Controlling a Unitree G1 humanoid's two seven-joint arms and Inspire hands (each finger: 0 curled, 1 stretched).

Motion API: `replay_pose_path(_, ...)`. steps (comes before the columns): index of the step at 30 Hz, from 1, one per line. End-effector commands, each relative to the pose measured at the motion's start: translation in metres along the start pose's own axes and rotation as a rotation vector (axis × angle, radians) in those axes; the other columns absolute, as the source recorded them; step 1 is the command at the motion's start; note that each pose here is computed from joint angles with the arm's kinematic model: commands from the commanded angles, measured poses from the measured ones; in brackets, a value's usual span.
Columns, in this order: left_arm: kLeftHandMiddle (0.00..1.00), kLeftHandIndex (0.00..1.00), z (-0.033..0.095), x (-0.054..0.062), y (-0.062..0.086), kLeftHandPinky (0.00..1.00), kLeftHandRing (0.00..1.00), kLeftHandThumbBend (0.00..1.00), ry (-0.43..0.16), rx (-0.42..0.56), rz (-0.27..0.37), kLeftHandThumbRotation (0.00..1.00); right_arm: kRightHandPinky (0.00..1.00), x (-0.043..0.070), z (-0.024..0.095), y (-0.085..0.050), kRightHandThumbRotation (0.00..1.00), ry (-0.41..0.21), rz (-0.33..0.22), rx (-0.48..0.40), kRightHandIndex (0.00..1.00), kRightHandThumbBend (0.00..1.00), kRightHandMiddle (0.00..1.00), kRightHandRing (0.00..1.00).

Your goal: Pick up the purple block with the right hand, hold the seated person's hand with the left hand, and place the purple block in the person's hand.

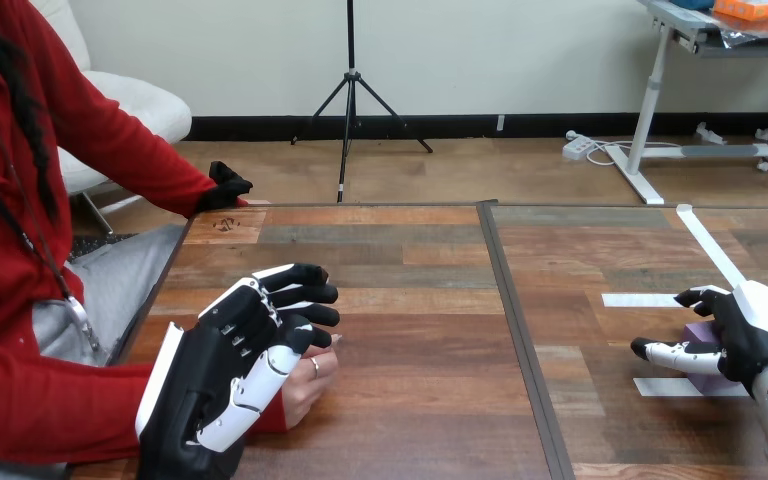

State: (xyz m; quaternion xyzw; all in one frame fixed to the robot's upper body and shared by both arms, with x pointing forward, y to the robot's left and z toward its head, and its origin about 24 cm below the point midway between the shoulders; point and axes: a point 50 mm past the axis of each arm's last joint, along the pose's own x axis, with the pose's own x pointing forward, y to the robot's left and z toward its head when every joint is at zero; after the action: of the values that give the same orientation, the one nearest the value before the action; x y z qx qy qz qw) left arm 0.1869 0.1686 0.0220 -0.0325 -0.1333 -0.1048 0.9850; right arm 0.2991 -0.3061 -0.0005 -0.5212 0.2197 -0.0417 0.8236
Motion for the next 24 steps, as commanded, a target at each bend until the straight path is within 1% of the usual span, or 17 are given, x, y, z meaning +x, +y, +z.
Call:
replay_pose_path(1,0.67,0.67,0.0146,0.0161,0.0016,0.56,0.63,0.62,-0.098,0.029,-0.021,0.56,0.69,0.0079,0.0224,-0.0077,0.41,-0.046,-0.019,0.03,0.84,0.77,0.85,0.84)
replay_pose_path(9,0.67,0.67,0.0148,0.0165,0.0017,0.56,0.63,0.62,-0.098,0.033,-0.023,0.56,0.67,0.008,0.0236,-0.0091,0.33,-0.05,-0.023,0.042,0.83,0.79,0.85,0.84)
replay_pose_path(13,0.67,0.67,0.0147,0.0169,0.0016,0.56,0.62,0.62,-0.099,0.029,-0.022,0.57,0.67,0.0082,0.0246,-0.0102,0.3,-0.052,-0.022,0.042,0.82,0.8,0.85,0.83)
replay_pose_path(24,0.67,0.67,0.0148,0.0179,0.0017,0.56,0.62,0.61,-0.102,0.026,-0.026,0.56,0.67,0.0082,0.0247,-0.012,0.2,-0.059,-0.023,0.052,0.82,0.81,0.84,0.83)
